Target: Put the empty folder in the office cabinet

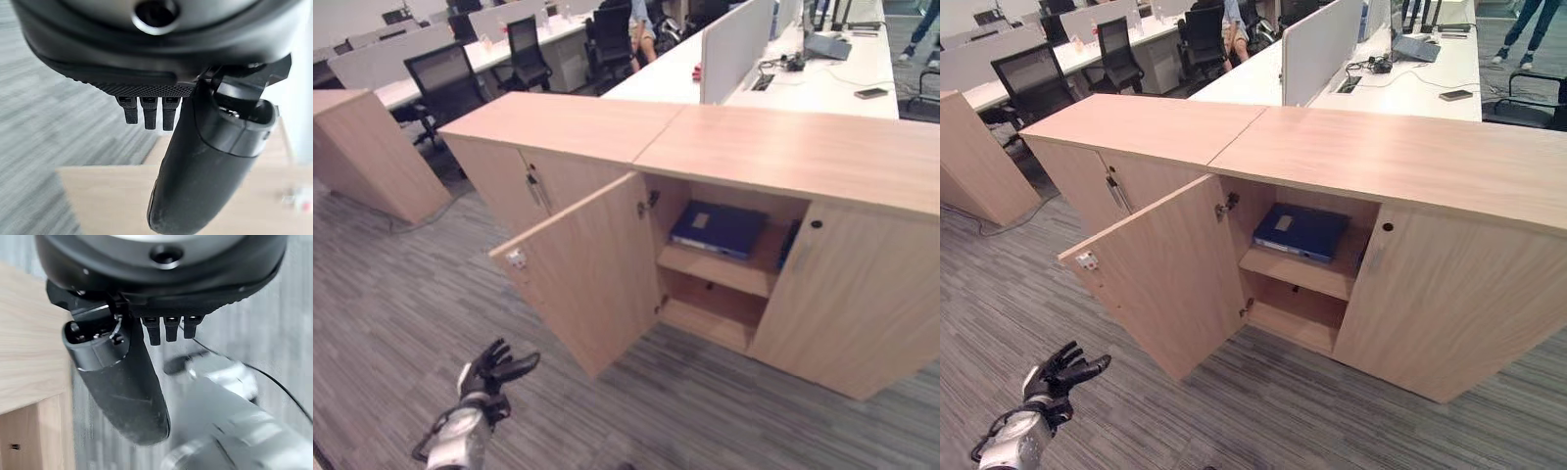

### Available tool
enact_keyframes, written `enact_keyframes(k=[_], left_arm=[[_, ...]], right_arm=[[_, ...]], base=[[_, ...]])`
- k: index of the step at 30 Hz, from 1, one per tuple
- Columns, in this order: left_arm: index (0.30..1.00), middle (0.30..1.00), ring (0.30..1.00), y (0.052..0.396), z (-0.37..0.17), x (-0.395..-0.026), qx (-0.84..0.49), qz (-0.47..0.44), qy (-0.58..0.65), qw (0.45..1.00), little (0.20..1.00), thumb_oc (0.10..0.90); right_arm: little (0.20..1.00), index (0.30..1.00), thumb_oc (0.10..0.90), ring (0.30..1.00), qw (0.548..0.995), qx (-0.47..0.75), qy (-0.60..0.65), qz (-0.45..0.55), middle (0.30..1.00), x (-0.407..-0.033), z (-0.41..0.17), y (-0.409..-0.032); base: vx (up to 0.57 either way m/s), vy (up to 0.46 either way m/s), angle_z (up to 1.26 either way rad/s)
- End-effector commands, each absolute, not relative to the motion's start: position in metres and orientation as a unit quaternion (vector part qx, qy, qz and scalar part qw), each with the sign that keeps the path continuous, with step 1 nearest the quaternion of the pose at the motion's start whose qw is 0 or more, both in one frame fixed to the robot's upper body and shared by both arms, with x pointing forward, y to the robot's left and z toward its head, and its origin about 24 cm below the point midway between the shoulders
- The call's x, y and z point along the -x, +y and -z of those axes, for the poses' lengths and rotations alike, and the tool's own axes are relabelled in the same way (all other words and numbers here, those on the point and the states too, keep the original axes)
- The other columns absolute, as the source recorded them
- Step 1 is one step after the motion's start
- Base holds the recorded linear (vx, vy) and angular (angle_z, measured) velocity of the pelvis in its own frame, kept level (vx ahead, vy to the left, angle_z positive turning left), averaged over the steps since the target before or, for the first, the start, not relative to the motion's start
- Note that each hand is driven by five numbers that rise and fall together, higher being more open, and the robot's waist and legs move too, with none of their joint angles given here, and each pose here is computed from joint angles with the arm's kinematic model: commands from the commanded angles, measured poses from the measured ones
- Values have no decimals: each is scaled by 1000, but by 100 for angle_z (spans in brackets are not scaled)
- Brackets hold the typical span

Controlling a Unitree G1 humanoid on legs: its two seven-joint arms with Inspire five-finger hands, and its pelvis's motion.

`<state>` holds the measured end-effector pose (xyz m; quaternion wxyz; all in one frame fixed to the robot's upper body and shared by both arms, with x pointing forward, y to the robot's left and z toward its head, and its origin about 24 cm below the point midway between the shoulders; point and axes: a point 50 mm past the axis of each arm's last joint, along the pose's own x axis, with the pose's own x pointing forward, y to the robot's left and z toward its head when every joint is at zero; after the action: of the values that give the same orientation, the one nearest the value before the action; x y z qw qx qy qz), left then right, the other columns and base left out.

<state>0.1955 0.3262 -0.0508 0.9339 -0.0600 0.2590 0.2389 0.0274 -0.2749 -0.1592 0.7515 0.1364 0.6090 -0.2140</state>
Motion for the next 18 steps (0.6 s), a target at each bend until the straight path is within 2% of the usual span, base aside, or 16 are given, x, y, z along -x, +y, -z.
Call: enact_keyframes(k=[1, 6, 10, 14, 18], left_arm=[[900, 900, 900, 377, -25, -225, -3, -284, 114, 952, 900, 800], [900, 900, 900, 399, -59, -244, -29, -300, 87, 950, 900, 800], [900, 900, 900, 402, -78, -260, -34, -294, 69, 953, 900, 800], [900, 900, 900, 395, -100, -284, -46, -266, 47, 962, 900, 800], [900, 900, 900, 363, -128, -315, -42, -195, -9, 980, 900, 800]], right_arm=[[900, 900, 800, 900, 758, -143, 604, 199, 900, -40, 160, -271], [900, 900, 800, 900, 763, -146, 603, 182, 900, -46, 162, -262], [900, 900, 800, 900, 759, -148, 607, 183, 900, -43, 162, -262], [900, 900, 800, 900, 760, -146, 607, 184, 900, -43, 162, -262], [900, 900, 800, 900, 758, -147, 607, 186, 900, -42, 162, -263]], base=[[138, 337, -40], [79, 176, -32], [54, 133, -10], [21, 79, -11], [15, 49, -5]])
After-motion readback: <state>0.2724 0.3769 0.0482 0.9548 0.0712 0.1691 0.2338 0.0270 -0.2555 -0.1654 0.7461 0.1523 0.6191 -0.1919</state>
